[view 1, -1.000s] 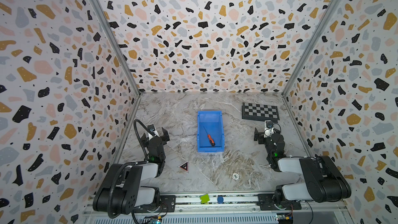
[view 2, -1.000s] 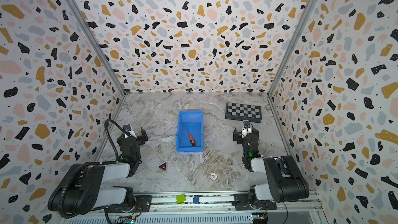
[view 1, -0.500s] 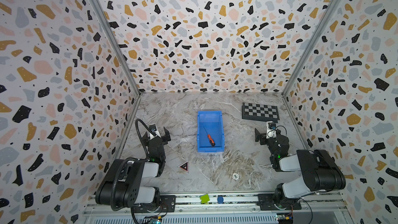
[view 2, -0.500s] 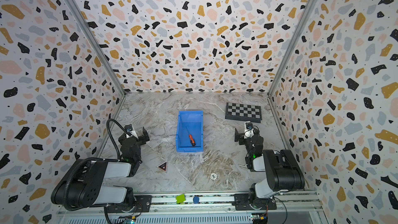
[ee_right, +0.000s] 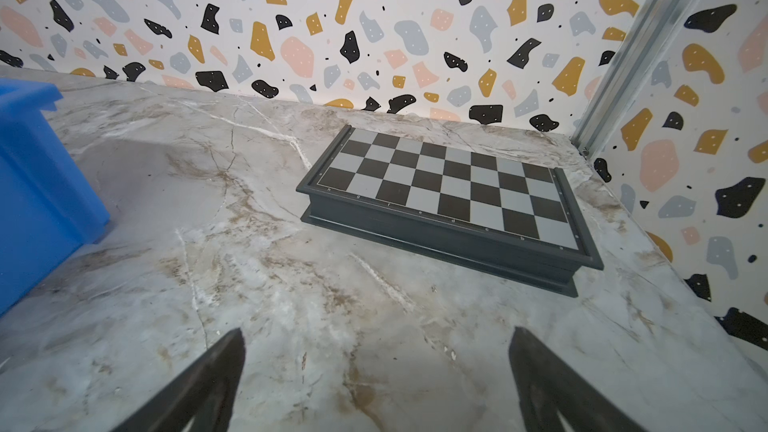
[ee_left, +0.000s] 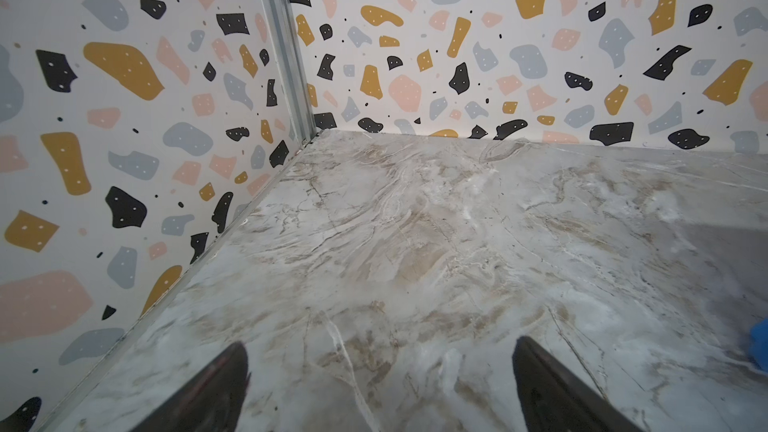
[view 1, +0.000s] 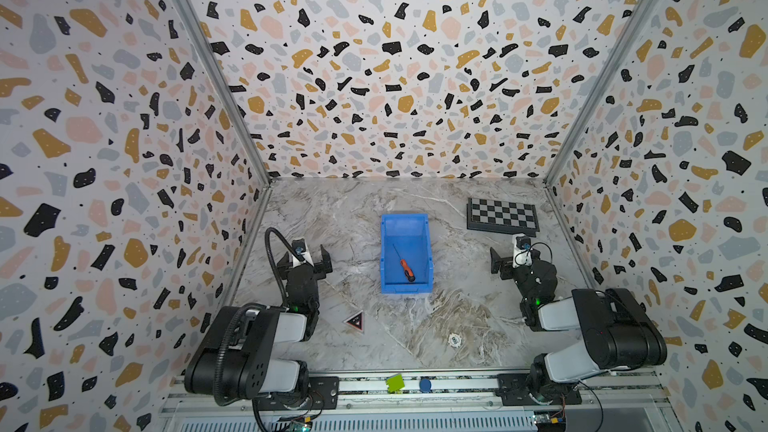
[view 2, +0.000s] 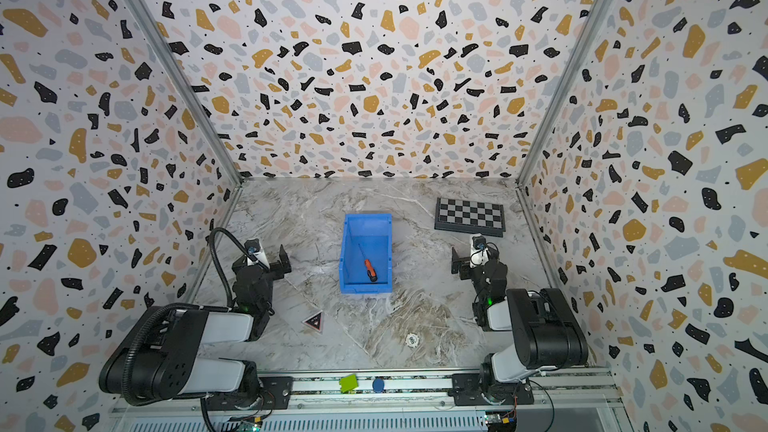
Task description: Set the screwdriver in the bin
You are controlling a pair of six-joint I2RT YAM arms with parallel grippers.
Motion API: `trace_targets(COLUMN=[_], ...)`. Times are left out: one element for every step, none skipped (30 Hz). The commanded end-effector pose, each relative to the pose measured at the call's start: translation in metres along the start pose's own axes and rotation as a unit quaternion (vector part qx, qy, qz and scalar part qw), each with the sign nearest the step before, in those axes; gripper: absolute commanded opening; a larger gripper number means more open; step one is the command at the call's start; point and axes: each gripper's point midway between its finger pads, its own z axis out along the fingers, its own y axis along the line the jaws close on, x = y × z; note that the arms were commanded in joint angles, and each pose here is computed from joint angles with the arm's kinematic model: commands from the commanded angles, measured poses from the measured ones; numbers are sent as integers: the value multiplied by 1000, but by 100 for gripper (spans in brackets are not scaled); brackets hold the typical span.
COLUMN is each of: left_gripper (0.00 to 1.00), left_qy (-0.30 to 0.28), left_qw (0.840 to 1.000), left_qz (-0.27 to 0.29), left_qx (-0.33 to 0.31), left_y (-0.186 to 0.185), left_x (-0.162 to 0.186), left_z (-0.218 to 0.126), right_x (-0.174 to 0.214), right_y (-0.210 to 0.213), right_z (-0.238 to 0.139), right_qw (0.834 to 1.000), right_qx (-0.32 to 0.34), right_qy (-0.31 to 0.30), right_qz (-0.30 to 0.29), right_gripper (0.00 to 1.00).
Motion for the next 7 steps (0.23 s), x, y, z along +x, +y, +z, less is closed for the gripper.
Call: trace_targets(left_gripper=[100,100,100,100,100,100,100], left_qy=[-27,-27,-27,-27,-27,-28,-27], left_qw=[1000,1000,1000,1000,1000,1000,1000], left_qz=[-1,-1,-2,-1,-1,-2,-1], left_qx=[3,4,3,3,3,2,2], left_y=[-1,-1,-1,-1,-1,-1,-1], left_x=[-13,-13,-13,-13,-13,-13,-13], left_z=[-1,-1,-1,-1,-1,-1,-1], right_x=[-14,-13,-13,-13,-13,-14,-13], right_y=[0,0,0,0,0,0,0], right_z=[3,3,3,3,3,3,2], right_qw=[1000,1000,1000,1000,1000,1000,1000], right_qx=[1,0,1,1,0,1,1], right_qy=[-19,-18,-18,-18,-18,-19,-19], right_qz=[0,1,1,1,1,1,1], right_gripper=[99,99,99,99,99,99,99])
